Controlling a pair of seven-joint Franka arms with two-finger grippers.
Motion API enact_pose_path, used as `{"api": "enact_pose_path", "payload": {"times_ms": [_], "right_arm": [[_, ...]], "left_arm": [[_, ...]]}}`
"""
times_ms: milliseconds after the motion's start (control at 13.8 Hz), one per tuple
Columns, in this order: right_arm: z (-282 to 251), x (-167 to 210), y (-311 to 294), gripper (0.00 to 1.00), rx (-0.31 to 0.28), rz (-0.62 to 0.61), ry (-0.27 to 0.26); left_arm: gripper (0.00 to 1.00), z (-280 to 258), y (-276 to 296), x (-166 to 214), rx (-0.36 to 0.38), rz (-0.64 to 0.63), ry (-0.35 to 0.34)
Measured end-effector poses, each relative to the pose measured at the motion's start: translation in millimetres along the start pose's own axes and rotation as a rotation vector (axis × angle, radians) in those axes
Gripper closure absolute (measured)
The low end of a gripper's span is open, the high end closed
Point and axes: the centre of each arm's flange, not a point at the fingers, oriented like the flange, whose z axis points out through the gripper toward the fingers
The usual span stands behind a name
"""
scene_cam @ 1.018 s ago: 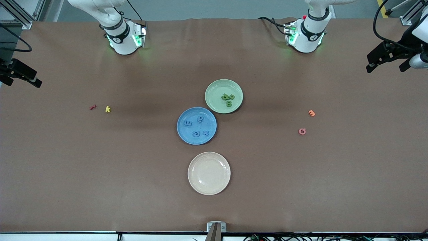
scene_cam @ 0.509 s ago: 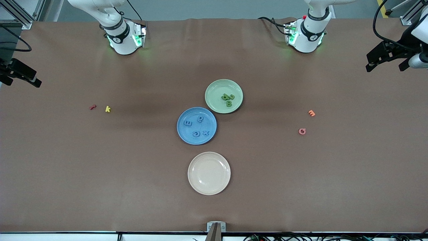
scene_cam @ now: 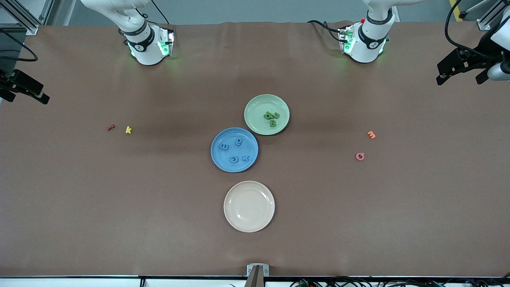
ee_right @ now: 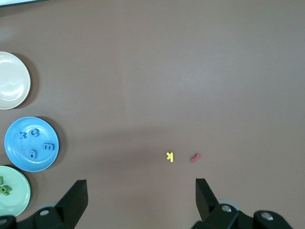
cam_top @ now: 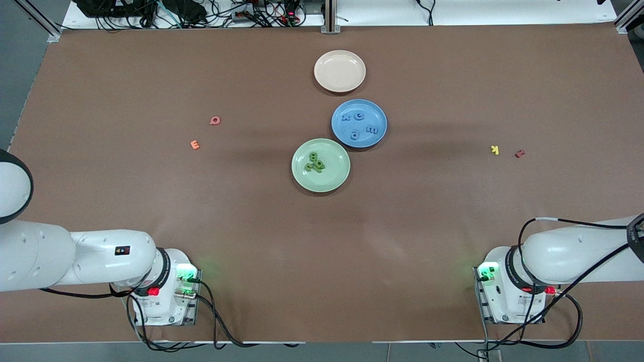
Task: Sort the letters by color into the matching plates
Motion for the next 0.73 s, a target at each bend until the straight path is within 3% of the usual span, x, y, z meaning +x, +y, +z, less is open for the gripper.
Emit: {"api": "enact_pose_path", "payload": {"times_ms": [727], "right_arm": [[0.0,0.0,0.0,0.00,0.000,0.000,0.000]], "left_arm": [[0.00,-2.7,0.0,-1.1,0.000,0.000,-0.002]]}}
